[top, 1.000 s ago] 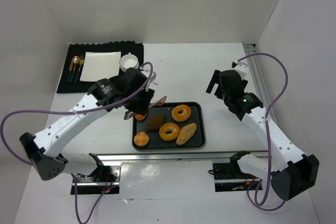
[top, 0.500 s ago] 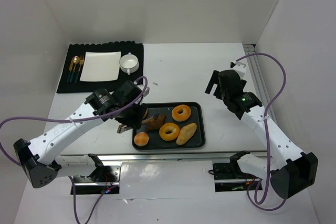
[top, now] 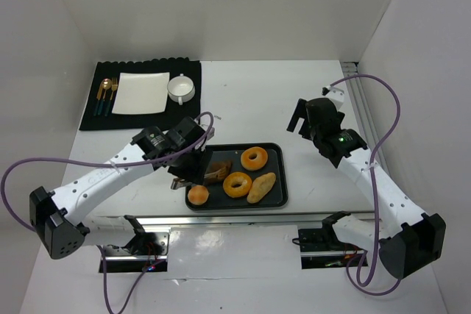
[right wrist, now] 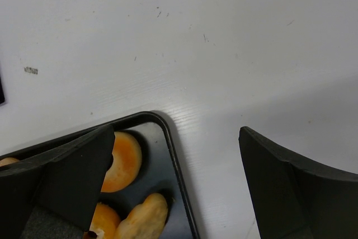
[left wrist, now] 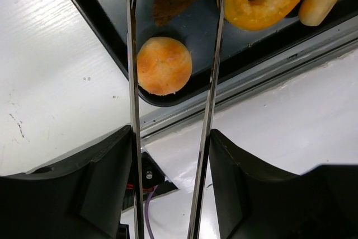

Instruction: Place the bread

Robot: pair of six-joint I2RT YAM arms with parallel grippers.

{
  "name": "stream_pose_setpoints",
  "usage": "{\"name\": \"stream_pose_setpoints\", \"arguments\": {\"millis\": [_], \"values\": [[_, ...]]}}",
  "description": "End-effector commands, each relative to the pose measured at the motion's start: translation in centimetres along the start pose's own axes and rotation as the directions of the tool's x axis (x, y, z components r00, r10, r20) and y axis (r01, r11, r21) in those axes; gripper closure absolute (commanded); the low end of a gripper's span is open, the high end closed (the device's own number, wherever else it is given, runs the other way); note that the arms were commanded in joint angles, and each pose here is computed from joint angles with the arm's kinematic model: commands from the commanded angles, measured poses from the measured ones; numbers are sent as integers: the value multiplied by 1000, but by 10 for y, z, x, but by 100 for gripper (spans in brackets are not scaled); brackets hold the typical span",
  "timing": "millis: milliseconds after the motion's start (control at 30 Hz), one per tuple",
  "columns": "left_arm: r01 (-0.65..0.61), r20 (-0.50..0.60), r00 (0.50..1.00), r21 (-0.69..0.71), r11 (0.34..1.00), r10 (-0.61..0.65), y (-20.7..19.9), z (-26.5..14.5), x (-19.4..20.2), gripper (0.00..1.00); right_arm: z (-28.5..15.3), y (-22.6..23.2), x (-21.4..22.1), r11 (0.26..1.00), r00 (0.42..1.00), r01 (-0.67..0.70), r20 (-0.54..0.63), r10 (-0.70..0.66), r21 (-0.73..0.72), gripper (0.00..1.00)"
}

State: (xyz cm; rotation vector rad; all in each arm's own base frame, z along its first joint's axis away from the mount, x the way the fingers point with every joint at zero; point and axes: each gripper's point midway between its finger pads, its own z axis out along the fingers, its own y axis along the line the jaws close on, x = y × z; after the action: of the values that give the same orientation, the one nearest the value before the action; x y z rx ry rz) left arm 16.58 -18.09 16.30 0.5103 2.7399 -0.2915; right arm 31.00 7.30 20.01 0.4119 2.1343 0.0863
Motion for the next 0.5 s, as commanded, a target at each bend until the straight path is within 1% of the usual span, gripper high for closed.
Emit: {"name": "stream_pose_setpoints", "arguments": {"millis": [0, 200, 233, 333, 367, 400, 467], "values": [[22, -4, 1000, 18, 1000, -22, -5, 6, -3, 33, -4, 0, -7, 1000, 1000, -3, 20, 3, -4, 1], [31, 1, 1000, 11, 999, -31, -7, 14, -9, 32, -5, -1, -5, 1000, 1000, -3, 20, 3, -4, 1], [40, -20, 999, 11, 999, -39, -5, 18, -6, 32, -4, -3, -2, 1000, 1000, 1, 13, -1, 1, 1], [31, -24, 999, 21, 999, -30, -7, 24, -7, 32, -3, -2, -3, 1000, 1000, -3, 20, 3, -4, 1], [31, -42, 999, 23, 999, -30, -8, 27, -5, 41, -3, -2, -3, 1000, 1000, -3, 20, 3, -4, 1], [31, -56, 998, 17, 999, -30, -8, 31, -4, 47, -3, -2, -3, 1000, 1000, -3, 20, 3, -4, 1], [31, -45, 999, 11, 999, -30, -8, 25, -9, 56, -3, -2, -3, 1000, 1000, -3, 20, 3, -4, 1]]}}
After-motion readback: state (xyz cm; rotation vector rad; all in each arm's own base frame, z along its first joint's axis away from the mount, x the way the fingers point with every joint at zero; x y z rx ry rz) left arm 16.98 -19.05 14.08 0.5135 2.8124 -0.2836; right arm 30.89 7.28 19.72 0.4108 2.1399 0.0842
